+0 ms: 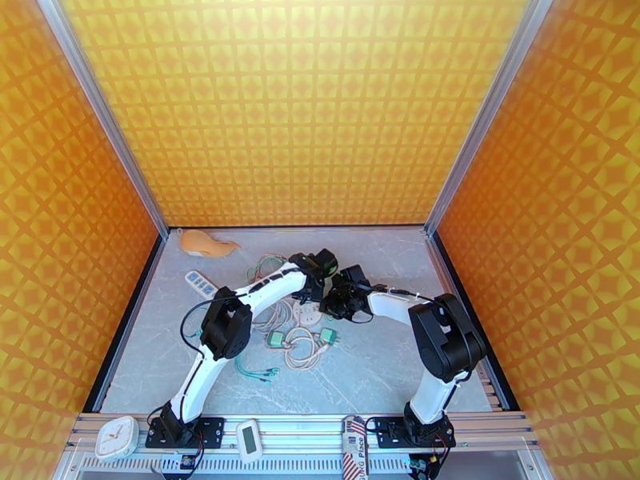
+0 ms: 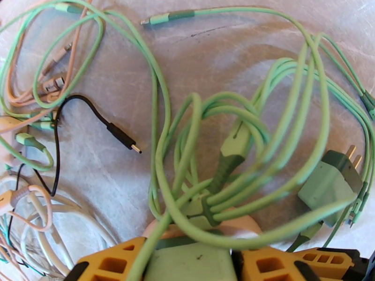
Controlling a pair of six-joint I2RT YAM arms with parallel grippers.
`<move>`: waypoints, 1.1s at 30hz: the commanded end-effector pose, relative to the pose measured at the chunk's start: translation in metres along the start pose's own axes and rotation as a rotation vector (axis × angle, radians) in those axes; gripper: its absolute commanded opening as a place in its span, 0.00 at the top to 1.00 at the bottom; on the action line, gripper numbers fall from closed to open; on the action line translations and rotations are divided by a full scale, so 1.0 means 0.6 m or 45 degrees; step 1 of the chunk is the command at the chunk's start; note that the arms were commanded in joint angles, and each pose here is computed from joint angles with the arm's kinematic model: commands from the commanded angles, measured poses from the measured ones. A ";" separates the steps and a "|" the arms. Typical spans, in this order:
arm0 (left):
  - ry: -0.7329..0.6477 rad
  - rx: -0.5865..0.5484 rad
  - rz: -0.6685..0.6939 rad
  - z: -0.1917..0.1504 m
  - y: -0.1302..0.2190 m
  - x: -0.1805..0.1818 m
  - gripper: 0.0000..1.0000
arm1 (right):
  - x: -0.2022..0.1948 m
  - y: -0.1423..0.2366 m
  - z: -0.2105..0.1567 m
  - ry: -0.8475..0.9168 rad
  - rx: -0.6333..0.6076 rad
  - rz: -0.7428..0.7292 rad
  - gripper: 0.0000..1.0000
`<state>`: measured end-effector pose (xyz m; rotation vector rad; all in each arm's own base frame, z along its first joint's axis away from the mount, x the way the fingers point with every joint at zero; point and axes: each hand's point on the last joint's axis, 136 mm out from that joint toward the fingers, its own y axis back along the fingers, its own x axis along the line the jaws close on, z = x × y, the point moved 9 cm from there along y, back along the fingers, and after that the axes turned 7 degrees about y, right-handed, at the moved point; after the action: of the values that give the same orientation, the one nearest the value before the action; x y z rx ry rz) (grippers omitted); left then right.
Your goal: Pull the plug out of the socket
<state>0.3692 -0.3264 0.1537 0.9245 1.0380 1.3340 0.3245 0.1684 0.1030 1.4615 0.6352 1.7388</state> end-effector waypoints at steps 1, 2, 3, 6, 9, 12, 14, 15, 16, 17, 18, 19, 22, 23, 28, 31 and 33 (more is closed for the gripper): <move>0.078 0.002 -0.074 0.026 0.062 0.037 0.85 | -0.093 -0.037 -0.080 -0.114 0.226 -0.401 0.86; 0.090 0.005 -0.086 0.028 0.063 0.041 0.85 | -0.093 -0.037 -0.081 -0.114 0.226 -0.402 0.86; 0.099 0.002 -0.094 0.030 0.066 0.044 0.85 | -0.094 -0.037 -0.081 -0.114 0.227 -0.402 0.86; 0.093 0.000 -0.096 0.029 0.067 0.044 0.86 | -0.093 -0.037 -0.081 -0.118 0.224 -0.399 0.86; 0.063 0.004 -0.087 0.022 0.064 0.035 0.87 | -0.093 -0.037 -0.080 -0.116 0.224 -0.400 0.86; -0.005 -0.024 -0.045 0.011 0.065 0.017 0.87 | -0.092 -0.037 -0.079 -0.112 0.226 -0.398 0.86; -0.076 -0.063 0.014 0.001 0.070 0.000 0.87 | -0.092 -0.037 -0.079 -0.114 0.227 -0.397 0.86; -0.105 -0.079 0.036 -0.003 0.070 -0.007 0.88 | -0.091 -0.037 -0.079 -0.115 0.227 -0.397 0.86; -0.133 -0.092 0.059 -0.009 0.070 -0.015 0.87 | -0.090 -0.037 -0.078 -0.112 0.224 -0.398 0.86; -0.155 -0.102 0.071 -0.013 0.072 -0.021 0.88 | -0.091 -0.038 -0.079 -0.114 0.227 -0.398 0.86; -0.172 -0.102 0.082 -0.018 0.069 -0.026 0.87 | -0.092 -0.038 -0.079 -0.116 0.227 -0.399 0.86; -0.177 -0.098 0.085 -0.022 0.066 -0.030 0.88 | -0.092 -0.039 -0.079 -0.117 0.229 -0.399 0.86; -0.199 -0.094 0.087 -0.031 0.064 -0.037 0.88 | -0.091 -0.039 -0.080 -0.114 0.231 -0.399 0.87; -0.193 -0.096 0.087 -0.030 0.064 -0.036 0.88 | -0.091 -0.040 -0.079 -0.113 0.231 -0.398 0.86; -0.107 -0.054 0.037 -0.012 0.069 -0.017 0.88 | -0.094 -0.041 -0.081 -0.115 0.237 -0.404 0.87; -0.026 -0.030 -0.019 0.009 0.077 0.009 0.88 | -0.095 -0.041 -0.083 -0.115 0.239 -0.406 0.87; 0.034 -0.004 -0.062 0.023 0.080 0.028 0.88 | -0.096 -0.041 -0.084 -0.115 0.239 -0.406 0.87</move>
<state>0.3667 -0.3270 0.1588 0.9630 0.9836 1.3584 0.3255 0.1720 0.1038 1.4391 0.6319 1.7524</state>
